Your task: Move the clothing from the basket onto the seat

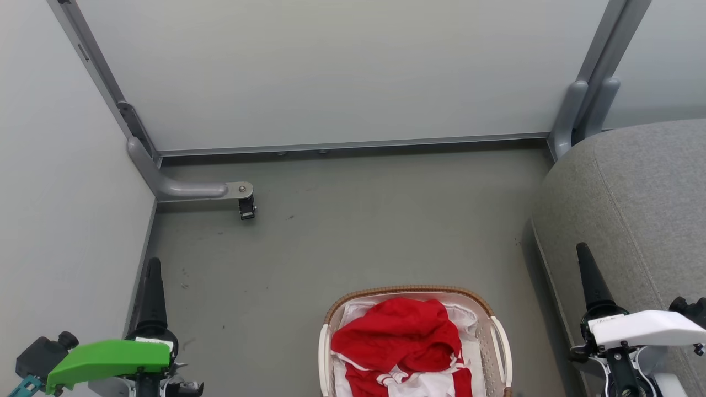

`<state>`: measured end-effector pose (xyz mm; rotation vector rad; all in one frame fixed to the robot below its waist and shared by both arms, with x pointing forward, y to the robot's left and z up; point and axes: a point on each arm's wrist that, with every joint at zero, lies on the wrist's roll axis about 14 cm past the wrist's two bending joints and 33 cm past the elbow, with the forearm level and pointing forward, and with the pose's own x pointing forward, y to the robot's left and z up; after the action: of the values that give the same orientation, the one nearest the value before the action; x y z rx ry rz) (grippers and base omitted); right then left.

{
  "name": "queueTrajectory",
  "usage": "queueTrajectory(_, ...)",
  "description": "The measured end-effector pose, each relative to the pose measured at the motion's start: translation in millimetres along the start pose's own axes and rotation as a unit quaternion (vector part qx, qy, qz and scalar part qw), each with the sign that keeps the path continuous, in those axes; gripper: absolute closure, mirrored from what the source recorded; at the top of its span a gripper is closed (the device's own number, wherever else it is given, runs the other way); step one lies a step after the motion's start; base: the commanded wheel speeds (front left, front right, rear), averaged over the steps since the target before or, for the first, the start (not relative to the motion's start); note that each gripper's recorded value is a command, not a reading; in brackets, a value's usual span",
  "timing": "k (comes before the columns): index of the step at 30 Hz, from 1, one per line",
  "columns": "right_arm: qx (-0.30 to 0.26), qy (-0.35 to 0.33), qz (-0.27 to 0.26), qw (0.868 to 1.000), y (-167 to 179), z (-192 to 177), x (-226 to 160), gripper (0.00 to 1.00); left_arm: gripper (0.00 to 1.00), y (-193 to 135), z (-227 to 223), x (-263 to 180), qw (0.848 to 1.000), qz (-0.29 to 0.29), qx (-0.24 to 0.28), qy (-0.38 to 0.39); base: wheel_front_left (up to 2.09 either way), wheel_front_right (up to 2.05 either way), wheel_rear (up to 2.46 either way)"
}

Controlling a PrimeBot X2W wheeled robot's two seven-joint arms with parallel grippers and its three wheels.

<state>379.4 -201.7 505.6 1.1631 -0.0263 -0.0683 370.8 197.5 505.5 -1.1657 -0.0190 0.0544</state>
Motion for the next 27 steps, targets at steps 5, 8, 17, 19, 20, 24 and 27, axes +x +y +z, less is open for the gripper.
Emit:
queueTrajectory(5, -0.045, 0.003, 0.009, 0.999, 5, -3, 1, 0.00, 0.00, -5, -1, 0, 0.999, -0.008, 0.050, 0.000, 0.00, 0.00, 0.00)
queueTrajectory(8, -0.072, 0.005, 0.010, 0.997, 5, -5, 1, 0.00, 0.00, -4, -3, -3, 0.997, -0.007, 0.079, 0.001, 0.00, 0.00, 0.00)
queueTrajectory(17, -0.154, 0.016, 0.021, 0.988, 8, -15, 1, 0.00, 0.00, 7, -11, -9, 0.988, 0.008, 0.153, 0.011, 0.00, 0.00, 0.00)
queueTrajectory(19, -0.173, 0.019, 0.025, 0.984, 10, -17, 1, 0.00, 0.00, 8, -12, -10, 0.985, 0.007, 0.171, 0.014, 0.00, 0.00, 0.00)
queueTrajectory(20, -0.181, 0.019, 0.027, 0.983, 10, -18, 1, 0.00, 0.00, 8, -13, -10, 0.984, 0.006, 0.176, 0.014, 0.00, 0.00, 0.00)
queueTrajectory(24, -0.211, 0.021, 0.036, 0.977, 14, -21, 1, 0.00, 0.00, 8, -16, -11, 0.978, 0.004, 0.206, 0.017, 0.00, 0.00, 0.00)
queueTrajectory(27, -0.229, 0.020, 0.041, 0.972, 15, -22, 2, 0.00, 0.00, 9, -19, -12, 0.973, 0.002, 0.231, 0.022, 0.00, 0.00, 0.00)
